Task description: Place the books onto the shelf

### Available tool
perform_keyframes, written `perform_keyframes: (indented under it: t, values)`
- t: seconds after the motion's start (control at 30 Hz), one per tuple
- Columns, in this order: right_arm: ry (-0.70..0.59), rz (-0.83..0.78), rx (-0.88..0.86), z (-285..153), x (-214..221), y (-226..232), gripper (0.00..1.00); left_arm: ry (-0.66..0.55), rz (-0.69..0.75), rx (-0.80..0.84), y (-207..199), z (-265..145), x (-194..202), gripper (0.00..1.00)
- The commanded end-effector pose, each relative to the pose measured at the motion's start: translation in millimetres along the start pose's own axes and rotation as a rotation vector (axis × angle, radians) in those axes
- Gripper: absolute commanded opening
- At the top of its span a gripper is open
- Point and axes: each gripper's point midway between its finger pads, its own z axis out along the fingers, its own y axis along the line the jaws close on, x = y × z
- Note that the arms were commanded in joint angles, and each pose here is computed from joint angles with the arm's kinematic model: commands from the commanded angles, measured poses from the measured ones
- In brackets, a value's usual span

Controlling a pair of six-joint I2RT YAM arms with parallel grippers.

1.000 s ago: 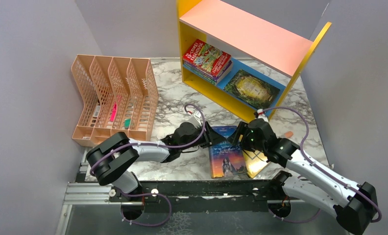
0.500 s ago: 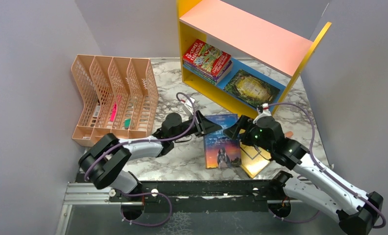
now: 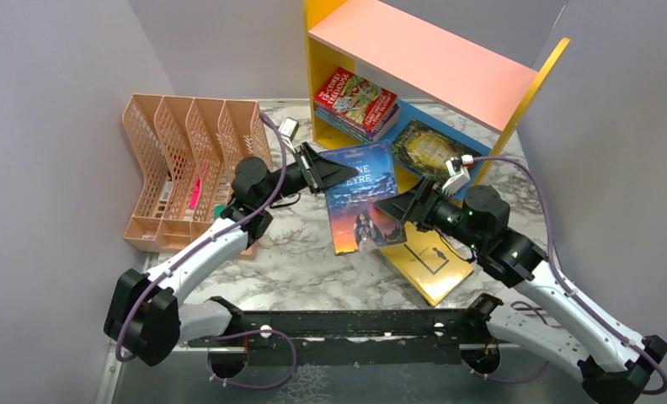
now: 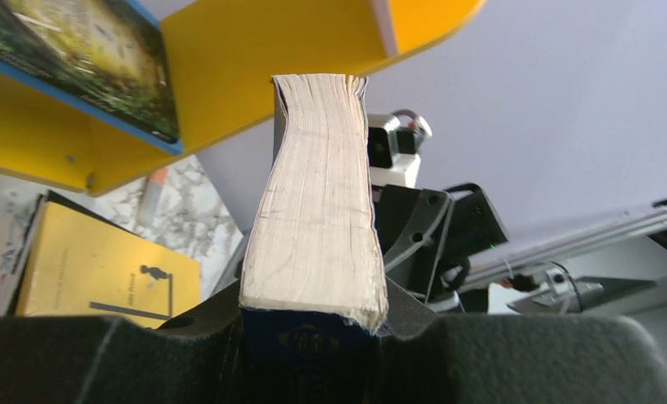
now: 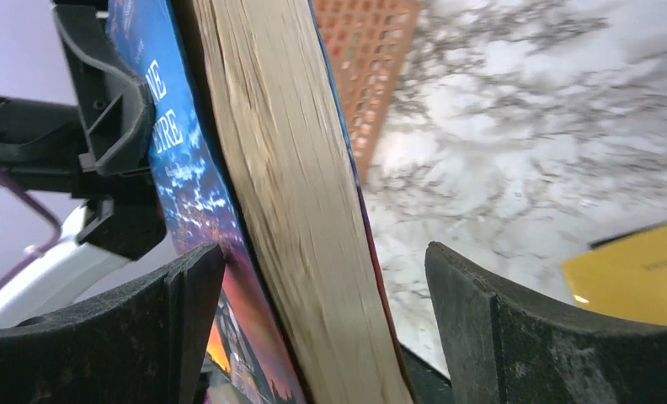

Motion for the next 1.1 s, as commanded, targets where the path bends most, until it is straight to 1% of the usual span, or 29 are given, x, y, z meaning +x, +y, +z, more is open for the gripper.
perform_keyframes:
  t: [0.0,0.1,0.17,0.2,0.27,0.3,0.33,0.37,0.4,0.43,0.53,0.57,0.63,0.7,0.87,1.07]
  values:
    - [0.093,0.002,-0.207,-4.4,4.8,51.8,0.94,0.052,0.009,0.191,-84.4,-15.1,-8.2,0.00]
    - [0.134,0.025,-0.295,-6.9,12.3,65.6,0.93,0.056,0.036,0.233,-107.5,-18.2,-14.4,0.00]
    - [0.155,0.045,-0.377,-12.3,15.2,78.8,0.88,0.056,0.057,0.252,-118.4,-19.3,-18.1,0.00]
    - [0.141,0.048,-0.439,-16.3,11.5,89.9,0.84,0.054,0.065,0.254,-121.1,-19.7,-19.7,0.00]
    - [0.133,0.057,-0.488,-21.8,9.1,98.4,0.68,0.046,0.074,0.241,-119.4,-18.9,-23.6,0.00]
    - [0.121,0.057,-0.498,-23.9,7.0,100.1,0.57,0.041,0.078,0.229,-116.6,-19.0,-25.4,0.00]
    - [0.105,0.055,-0.497,-25.0,4.7,100.0,0.42,0.034,0.080,0.213,-111.6,-19.2,-27.5,0.00]
    - [0.087,0.043,-0.494,-26.1,2.4,99.2,0.25,0.028,0.081,0.198,-106.5,-19.8,-28.7,0.04]
    - [0.076,0.032,-0.481,-26.3,0.8,97.1,0.11,0.023,0.079,0.182,-100.1,-21.0,-29.1,0.13]
    - [0.065,0.024,-0.454,-25.4,-1.5,94.2,0.02,0.021,0.079,0.171,-94.8,-22.7,-29.2,0.23]
    - [0.043,-0.003,-0.414,-24.2,-7.5,91.3,0.01,0.028,0.089,0.143,-78.8,-29.7,-22.6,0.46]
    - [0.036,-0.010,-0.415,-24.3,-9.4,92.6,0.01,0.033,0.093,0.136,-74.0,-32.5,-18.9,0.52]
    - [0.030,-0.031,-0.420,-24.5,-11.0,94.5,0.01,0.064,0.098,0.129,-66.2,-38.6,-8.1,0.59]
    - [0.025,-0.053,-0.426,-24.1,-13.3,97.2,0.01,0.092,0.107,0.126,-60.3,-45.9,3.0,0.61]
    - [0.056,-0.081,-0.450,-19.3,-10.3,103.1,0.01,0.123,0.145,0.139,-56.5,-65.3,24.4,0.61]
    - [0.076,-0.041,-0.473,-10.0,-8.4,107.6,0.01,0.096,0.164,0.133,-48.8,-78.1,34.4,0.61]
